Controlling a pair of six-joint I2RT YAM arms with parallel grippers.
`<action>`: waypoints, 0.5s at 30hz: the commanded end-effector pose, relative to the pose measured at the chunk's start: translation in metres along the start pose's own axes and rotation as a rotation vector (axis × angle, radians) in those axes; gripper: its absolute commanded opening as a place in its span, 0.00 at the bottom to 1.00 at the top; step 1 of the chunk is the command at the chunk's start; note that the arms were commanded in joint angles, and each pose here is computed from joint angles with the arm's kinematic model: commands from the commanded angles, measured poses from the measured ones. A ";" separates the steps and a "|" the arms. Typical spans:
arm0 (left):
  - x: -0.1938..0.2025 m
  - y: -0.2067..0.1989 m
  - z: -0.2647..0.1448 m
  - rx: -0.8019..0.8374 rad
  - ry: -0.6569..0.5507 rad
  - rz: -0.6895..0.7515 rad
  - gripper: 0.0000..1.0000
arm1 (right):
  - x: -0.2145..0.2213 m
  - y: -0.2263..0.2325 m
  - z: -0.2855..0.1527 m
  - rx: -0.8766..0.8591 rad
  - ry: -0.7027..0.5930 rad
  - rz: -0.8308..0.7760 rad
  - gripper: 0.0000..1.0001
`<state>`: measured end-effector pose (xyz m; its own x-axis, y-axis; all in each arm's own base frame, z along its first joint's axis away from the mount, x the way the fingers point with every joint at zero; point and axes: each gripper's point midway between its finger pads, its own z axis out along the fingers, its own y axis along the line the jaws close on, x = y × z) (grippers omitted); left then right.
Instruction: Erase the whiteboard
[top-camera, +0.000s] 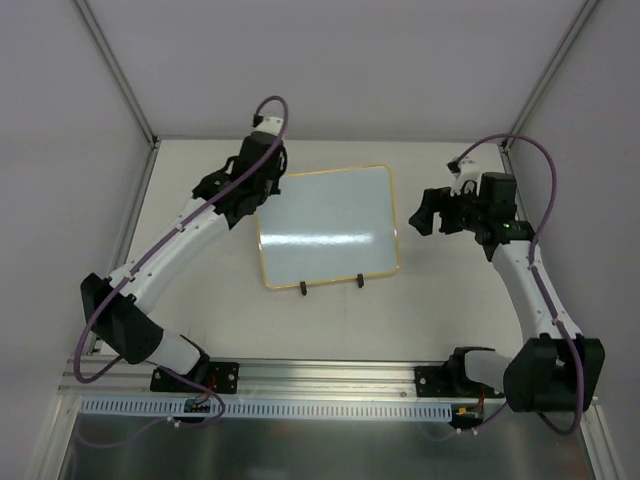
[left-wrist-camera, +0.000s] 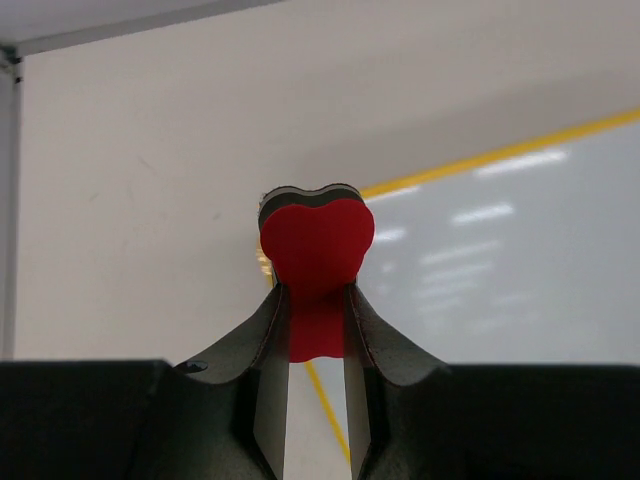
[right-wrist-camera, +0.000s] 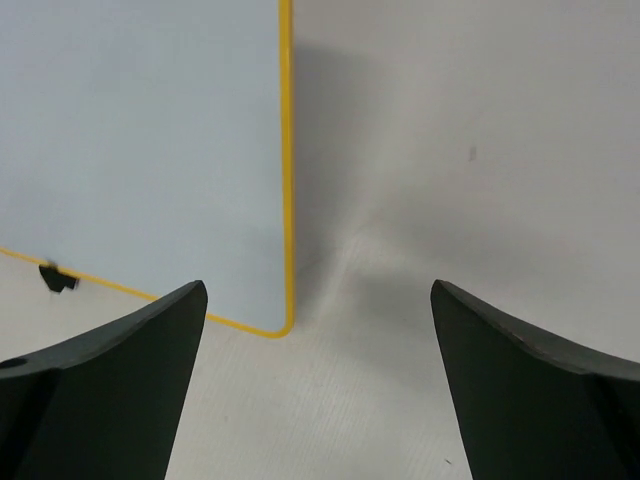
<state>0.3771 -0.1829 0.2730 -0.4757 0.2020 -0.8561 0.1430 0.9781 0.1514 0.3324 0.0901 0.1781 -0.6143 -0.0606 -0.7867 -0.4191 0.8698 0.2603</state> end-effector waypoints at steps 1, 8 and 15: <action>0.001 0.064 -0.006 -0.088 -0.008 -0.122 0.00 | -0.047 -0.010 -0.061 0.228 -0.132 0.001 0.99; 0.086 0.162 0.024 -0.243 0.198 -0.334 0.00 | -0.064 -0.002 -0.134 0.398 -0.318 0.095 0.99; 0.172 0.178 0.077 -0.236 0.458 -0.491 0.05 | -0.035 0.016 -0.161 0.379 -0.402 0.109 0.99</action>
<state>0.3832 0.0302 0.1440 -0.7239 -0.2377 -0.6477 -0.3398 0.9398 0.0348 0.2535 0.0329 0.3089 -0.2954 0.1232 -0.9474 -0.1009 0.9821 0.1591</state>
